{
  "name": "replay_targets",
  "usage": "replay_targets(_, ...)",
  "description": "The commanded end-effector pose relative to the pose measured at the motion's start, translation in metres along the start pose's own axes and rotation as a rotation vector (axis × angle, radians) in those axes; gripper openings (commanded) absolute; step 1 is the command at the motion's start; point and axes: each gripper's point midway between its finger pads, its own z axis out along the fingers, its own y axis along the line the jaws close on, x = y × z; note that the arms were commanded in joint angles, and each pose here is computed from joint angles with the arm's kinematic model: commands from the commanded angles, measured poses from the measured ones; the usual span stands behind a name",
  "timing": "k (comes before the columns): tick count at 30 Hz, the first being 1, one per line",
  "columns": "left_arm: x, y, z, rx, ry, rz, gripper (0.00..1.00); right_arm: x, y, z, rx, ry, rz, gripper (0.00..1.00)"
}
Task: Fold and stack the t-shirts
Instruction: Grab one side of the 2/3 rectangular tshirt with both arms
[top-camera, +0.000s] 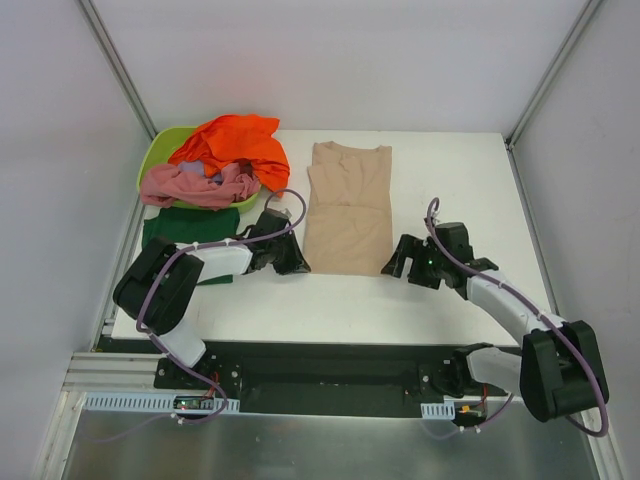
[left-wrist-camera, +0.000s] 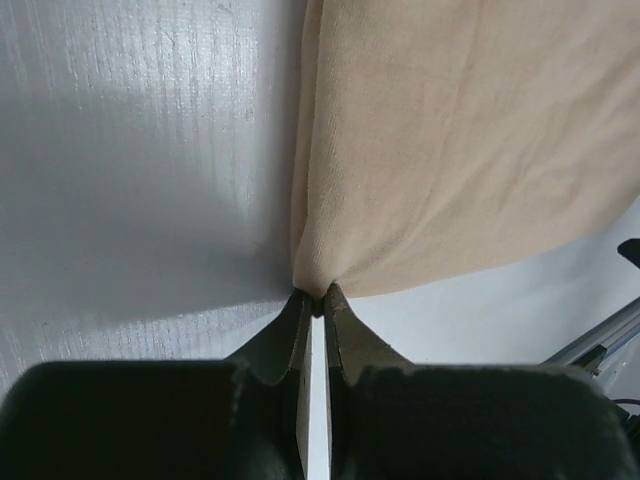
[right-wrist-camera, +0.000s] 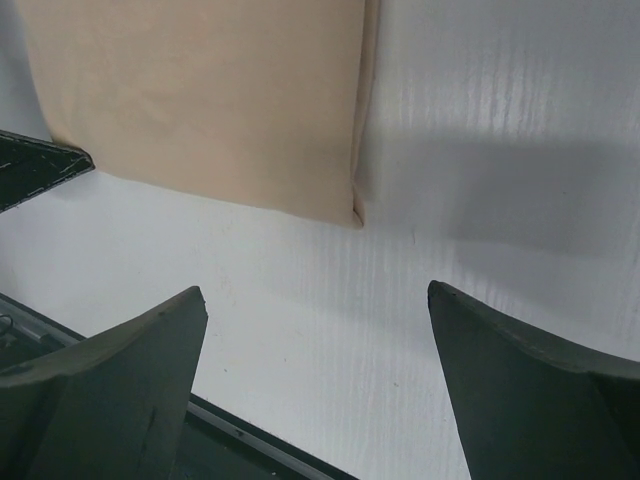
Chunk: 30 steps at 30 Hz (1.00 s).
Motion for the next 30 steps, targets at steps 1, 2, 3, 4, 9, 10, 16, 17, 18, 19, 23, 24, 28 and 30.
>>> replay_targets(1,0.007,0.022,-0.002,-0.079,-0.020,0.032,0.00,0.002,-0.001,0.004,0.006,0.035,-0.006,0.92)
replay_targets(2,0.008,0.022,-0.002,-0.076,-0.017,0.030,0.00,0.004,0.000,0.007,-0.004,0.054,-0.002,0.90)
replay_targets(3,0.010,0.022,-0.002,-0.072,-0.007,0.029,0.00,0.005,0.003,0.010,-0.022,0.070,-0.004,0.89)
replay_targets(4,0.012,0.021,-0.001,-0.067,0.002,0.027,0.00,0.005,0.005,0.012,-0.030,0.079,0.003,0.87)
replay_targets(9,0.018,0.022,0.003,-0.057,0.028,0.016,0.00,0.000,-0.002,0.029,0.011,0.070,0.055,0.77)
replay_targets(10,0.018,0.023,0.003,-0.058,0.029,0.016,0.00,-0.001,-0.006,0.032,0.030,0.064,0.065,0.75)
replay_targets(16,0.019,0.024,0.003,-0.058,0.029,0.017,0.00,0.004,-0.018,0.045,0.083,0.076,0.117,0.53)
replay_targets(17,0.018,0.024,0.003,-0.058,0.027,0.017,0.00,0.005,-0.019,0.046,0.085,0.080,0.120,0.52)
replay_targets(18,0.019,0.024,0.004,-0.059,0.028,0.017,0.00,0.006,-0.020,0.048,0.090,0.086,0.121,0.52)
replay_targets(19,0.019,0.025,0.004,-0.061,0.030,0.016,0.00,0.008,-0.021,0.049,0.095,0.093,0.121,0.51)
replay_targets(23,0.020,0.026,0.005,-0.062,0.033,0.017,0.00,0.012,-0.030,0.057,0.129,0.109,0.139,0.39)
replay_targets(24,0.021,0.026,0.005,-0.062,0.036,0.017,0.00,0.013,-0.030,0.059,0.128,0.116,0.146,0.36)
replay_targets(28,0.021,0.028,0.003,-0.068,0.028,0.016,0.00,0.020,-0.023,0.058,0.086,0.147,0.149,0.14)
replay_targets(30,0.021,0.026,0.000,-0.061,0.026,0.024,0.00,0.024,-0.021,0.055,0.072,0.151,0.147,0.04)
